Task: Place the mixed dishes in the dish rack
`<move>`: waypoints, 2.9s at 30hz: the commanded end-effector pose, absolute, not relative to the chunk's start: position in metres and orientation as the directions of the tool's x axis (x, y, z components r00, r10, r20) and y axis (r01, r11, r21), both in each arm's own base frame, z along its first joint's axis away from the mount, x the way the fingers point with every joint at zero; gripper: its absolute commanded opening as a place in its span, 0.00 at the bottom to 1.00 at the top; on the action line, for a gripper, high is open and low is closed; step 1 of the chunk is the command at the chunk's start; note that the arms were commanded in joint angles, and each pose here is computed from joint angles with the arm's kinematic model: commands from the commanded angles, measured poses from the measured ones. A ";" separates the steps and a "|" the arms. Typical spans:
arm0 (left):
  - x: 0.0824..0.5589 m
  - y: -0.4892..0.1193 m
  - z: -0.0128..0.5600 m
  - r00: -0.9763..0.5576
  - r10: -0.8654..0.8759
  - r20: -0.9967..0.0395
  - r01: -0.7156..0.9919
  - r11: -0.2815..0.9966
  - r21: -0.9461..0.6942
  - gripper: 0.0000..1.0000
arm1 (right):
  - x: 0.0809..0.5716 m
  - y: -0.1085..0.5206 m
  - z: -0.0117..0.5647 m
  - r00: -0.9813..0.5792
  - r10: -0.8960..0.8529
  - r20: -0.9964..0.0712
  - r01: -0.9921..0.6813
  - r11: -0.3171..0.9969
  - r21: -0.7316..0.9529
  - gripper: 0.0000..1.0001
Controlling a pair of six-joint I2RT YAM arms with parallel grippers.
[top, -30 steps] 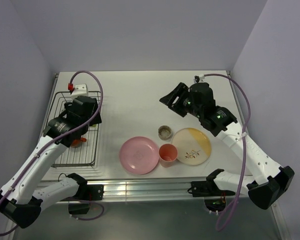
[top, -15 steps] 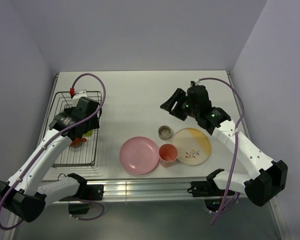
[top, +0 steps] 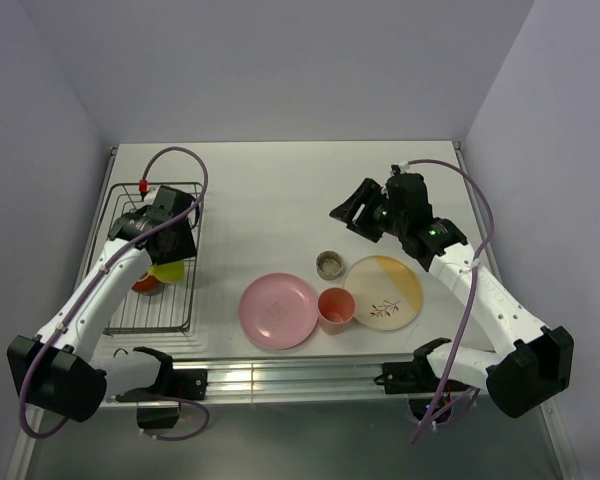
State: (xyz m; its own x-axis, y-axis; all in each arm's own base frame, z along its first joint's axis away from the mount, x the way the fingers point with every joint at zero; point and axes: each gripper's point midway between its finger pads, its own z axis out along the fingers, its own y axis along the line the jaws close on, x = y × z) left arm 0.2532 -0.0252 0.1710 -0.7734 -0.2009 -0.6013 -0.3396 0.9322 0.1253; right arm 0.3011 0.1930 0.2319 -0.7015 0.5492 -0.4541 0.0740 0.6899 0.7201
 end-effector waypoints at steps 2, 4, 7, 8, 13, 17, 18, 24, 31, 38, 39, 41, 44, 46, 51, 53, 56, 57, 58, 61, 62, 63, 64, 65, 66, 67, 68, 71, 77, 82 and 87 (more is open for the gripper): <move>0.258 -0.026 0.159 -0.786 -0.236 -0.571 -0.352 0.931 0.099 0.00 | 0.304 0.192 0.244 -0.687 0.547 -0.478 0.014 0.668 0.744 0.67; 0.259 -0.024 0.149 -0.804 -0.240 -0.544 -0.358 0.926 0.121 0.00 | 0.305 0.193 0.244 -0.689 0.545 -0.477 0.008 0.665 0.747 0.67; 0.259 -0.017 0.148 -0.803 -0.253 -0.540 -0.383 0.913 0.141 0.00 | 0.306 0.193 0.243 -0.694 0.538 -0.479 0.002 0.667 0.745 0.67; 0.259 -0.014 0.148 -0.797 -0.269 -0.541 -0.399 0.907 0.138 0.00 | 0.306 0.193 0.242 -0.695 0.536 -0.478 0.002 0.667 0.745 0.67; 0.248 0.006 0.146 -0.784 -0.332 -0.525 -0.478 0.862 0.170 0.00 | 0.308 0.193 0.241 -0.702 0.528 -0.478 -0.009 0.665 0.747 0.67; 0.244 0.020 0.153 -0.747 -0.366 -0.556 -0.551 0.808 0.209 0.00 | 0.309 0.195 0.236 -0.716 0.517 -0.469 -0.013 0.661 0.750 0.67; 0.242 0.024 0.153 -0.751 -0.363 -0.551 -0.556 0.798 0.232 0.00 | 0.308 0.195 0.235 -0.719 0.515 -0.467 -0.013 0.661 0.750 0.67; 0.244 0.024 0.139 -0.783 -0.352 -0.513 -0.550 0.776 0.308 0.00 | 0.305 0.197 0.227 -0.736 0.493 -0.464 -0.024 0.666 0.745 0.67; 0.250 0.019 0.130 -0.815 -0.312 -0.488 -0.525 0.753 0.396 0.13 | 0.304 0.191 0.214 -0.742 0.449 -0.498 -0.039 0.712 0.701 0.68; 0.256 0.010 0.134 -0.801 -0.305 -0.515 -0.522 0.779 0.349 0.73 | 0.302 0.184 0.202 -0.749 0.399 -0.529 -0.048 0.764 0.644 0.70; 0.257 0.010 0.134 -0.800 -0.307 -0.516 -0.522 0.780 0.345 0.77 | 0.301 0.183 0.202 -0.748 0.398 -0.532 -0.048 0.766 0.640 0.70; 0.258 0.009 0.136 -0.795 -0.305 -0.524 -0.521 0.786 0.334 0.97 | 0.300 0.181 0.201 -0.747 0.391 -0.538 -0.049 0.774 0.631 0.71; 0.260 0.008 0.138 -0.790 -0.306 -0.531 -0.522 0.789 0.323 0.99 | 0.298 0.180 0.199 -0.750 0.377 -0.544 -0.051 0.786 0.616 0.71; 0.261 0.007 0.141 -0.784 -0.305 -0.541 -0.522 0.796 0.308 0.99 | 0.297 0.178 0.198 -0.749 0.365 -0.552 -0.049 0.801 0.596 0.71; 0.264 0.005 0.162 -0.743 -0.318 -0.589 -0.540 0.804 0.248 0.99 | 0.289 0.174 0.189 -0.761 0.321 -0.564 -0.047 0.839 0.542 0.72; 0.266 0.002 0.169 -0.734 -0.322 -0.598 -0.537 0.815 0.220 0.99 | 0.287 0.175 0.184 -0.762 0.293 -0.577 -0.049 0.863 0.504 0.72; 0.270 -0.008 0.182 -0.716 -0.331 -0.615 -0.521 0.840 0.154 0.99 | 0.279 0.176 0.177 -0.766 0.239 -0.597 -0.053 0.901 0.430 0.72; 0.272 -0.011 0.190 -0.702 -0.337 -0.628 -0.519 0.846 0.126 0.99 | 0.275 0.176 0.174 -0.772 0.220 -0.597 -0.055 0.912 0.406 0.72; 0.272 -0.016 0.194 -0.697 -0.337 -0.633 -0.510 0.853 0.108 0.99 | 0.272 0.177 0.173 -0.773 0.207 -0.600 -0.058 0.918 0.392 0.72; 0.273 -0.028 0.217 -0.656 -0.347 -0.670 -0.489 0.872 0.028 0.99 | 0.259 0.177 0.163 -0.780 0.164 -0.603 -0.064 0.939 0.338 0.71; 0.275 -0.035 0.224 -0.643 -0.358 -0.677 -0.472 0.881 -0.018 0.99 | 0.256 0.177 0.162 -0.780 0.160 -0.605 -0.069 0.939 0.336 0.71; 0.276 -0.040 0.238 -0.617 -0.368 -0.696 -0.449 0.891 -0.074 0.99 | 0.250 0.174 0.152 -0.792 0.151 -0.591 -0.064 0.943 0.327 0.70; 0.278 -0.048 0.245 -0.608 -0.374 -0.700 -0.419 0.900 -0.118 0.99 | 0.248 0.172 0.149 -0.796 0.146 -0.588 -0.063 0.945 0.320 0.69; 0.283 -0.056 0.254 -0.588 -0.387 -0.710 -0.386 0.906 -0.174 0.99 | 0.245 0.170 0.148 -0.796 0.144 -0.587 -0.061 0.947 0.315 0.68; 0.281 -0.068 0.264 -0.589 -0.396 -0.705 -0.333 0.913 -0.235 0.99 | 0.239 0.165 0.140 -0.806 0.134 -0.577 -0.053 0.954 0.295 0.67; 0.282 -0.074 0.269 -0.586 -0.400 -0.705 -0.305 0.915 -0.265 0.99 | 0.236 0.162 0.138 -0.807 0.130 -0.576 -0.051 0.957 0.287 0.66; 0.282 -0.079 0.274 -0.585 -0.402 -0.705 -0.280 0.915 -0.290 0.99 | 0.231 0.160 0.141 -0.801 0.131 -0.584 -0.058 0.955 0.292 0.66; 0.284 -0.098 0.280 -0.599 -0.398 -0.695 -0.196 0.914 -0.355 0.99 | 0.218 0.155 0.142 -0.798 0.131 -0.588 -0.068 0.950 0.304 0.63; 0.285 -0.116 0.252 -0.650 -0.370 -0.664 -0.132 0.915 -0.381 0.98 | 0.199 0.147 0.156 -0.773 0.174 -0.610 -0.066 0.934 0.351 0.62; 0.283 -0.128 0.236 -0.677 -0.353 -0.646 -0.106 0.915 -0.390 0.98 | 0.181 0.151 0.149 -0.807 0.167 -0.567 -0.086 0.916 0.391 0.61; 0.279 -0.136 0.234 -0.685 -0.336 -0.646 -0.078 0.916 -0.393 0.97 | 0.166 0.157 0.130 -0.838 0.142 -0.528 -0.095 0.914 0.395 0.58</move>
State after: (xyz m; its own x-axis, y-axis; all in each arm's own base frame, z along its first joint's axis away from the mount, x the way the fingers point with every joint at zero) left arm 0.2729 -0.1230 0.2180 -0.7154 -0.3404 -0.6101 -0.1440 0.9264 -0.3480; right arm 0.1767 0.1543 0.1401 -0.8144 0.1505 -0.5605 -0.0975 0.9166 0.3878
